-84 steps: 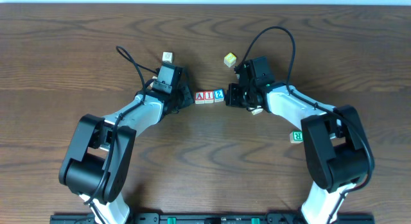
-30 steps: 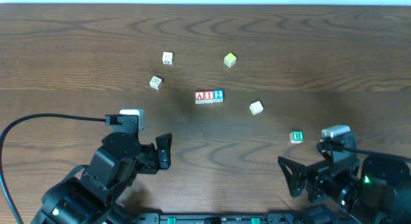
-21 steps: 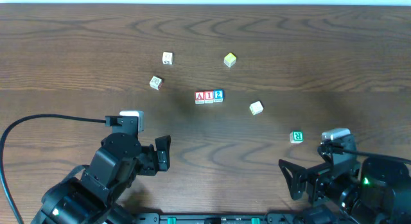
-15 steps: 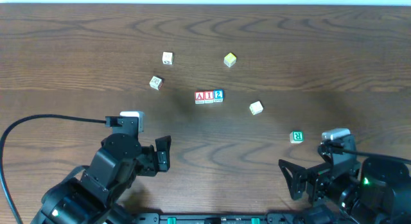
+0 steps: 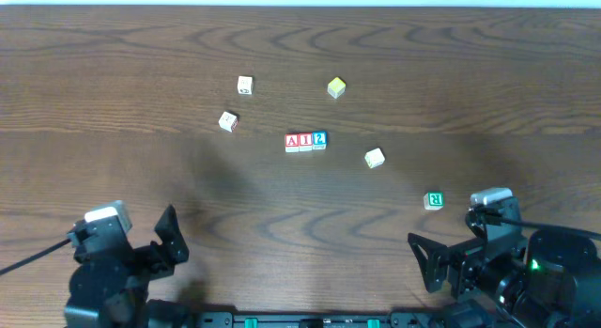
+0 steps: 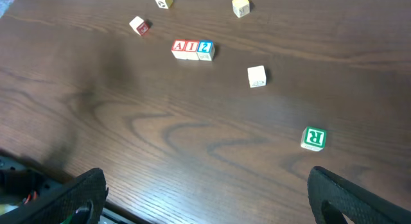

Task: Spell out Ai2

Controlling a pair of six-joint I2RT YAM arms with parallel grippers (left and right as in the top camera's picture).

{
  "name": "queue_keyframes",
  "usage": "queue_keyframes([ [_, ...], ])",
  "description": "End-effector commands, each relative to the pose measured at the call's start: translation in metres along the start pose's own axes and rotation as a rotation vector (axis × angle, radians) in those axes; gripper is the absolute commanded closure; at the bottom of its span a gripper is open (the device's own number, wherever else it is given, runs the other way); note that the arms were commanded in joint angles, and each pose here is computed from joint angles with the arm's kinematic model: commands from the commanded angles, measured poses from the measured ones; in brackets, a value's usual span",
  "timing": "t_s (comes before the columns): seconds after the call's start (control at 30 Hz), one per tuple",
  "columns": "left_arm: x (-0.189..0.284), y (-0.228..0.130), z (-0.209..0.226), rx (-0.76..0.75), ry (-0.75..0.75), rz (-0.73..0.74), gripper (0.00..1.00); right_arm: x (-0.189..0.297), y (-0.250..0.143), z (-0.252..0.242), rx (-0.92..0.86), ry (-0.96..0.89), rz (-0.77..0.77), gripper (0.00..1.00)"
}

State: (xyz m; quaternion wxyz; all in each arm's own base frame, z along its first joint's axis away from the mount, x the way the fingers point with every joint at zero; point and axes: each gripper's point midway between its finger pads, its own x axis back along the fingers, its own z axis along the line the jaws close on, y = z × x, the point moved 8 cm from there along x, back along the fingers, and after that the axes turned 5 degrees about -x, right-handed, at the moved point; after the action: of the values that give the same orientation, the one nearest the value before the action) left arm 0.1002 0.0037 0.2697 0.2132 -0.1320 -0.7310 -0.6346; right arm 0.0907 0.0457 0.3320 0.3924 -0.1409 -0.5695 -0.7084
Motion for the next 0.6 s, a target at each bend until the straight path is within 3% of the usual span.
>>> queue_keyframes([
  [0.0, -0.023, -0.03, 0.009, -0.088, 0.065, 0.011, 0.05, 0.0, -0.001, 0.0, 0.015, 0.002, 0.003, 0.01],
  [0.3, -0.074, -0.094, 0.013, -0.065, 0.037, 0.061, 0.05, 0.0, -0.001, 0.0, 0.015, 0.002, 0.003, 0.01],
  [0.57, -0.083, -0.109, 0.014, -0.068, 0.038, 0.08, 0.05, 0.0, -0.001, 0.0, 0.015, 0.002, 0.003, 0.01],
])
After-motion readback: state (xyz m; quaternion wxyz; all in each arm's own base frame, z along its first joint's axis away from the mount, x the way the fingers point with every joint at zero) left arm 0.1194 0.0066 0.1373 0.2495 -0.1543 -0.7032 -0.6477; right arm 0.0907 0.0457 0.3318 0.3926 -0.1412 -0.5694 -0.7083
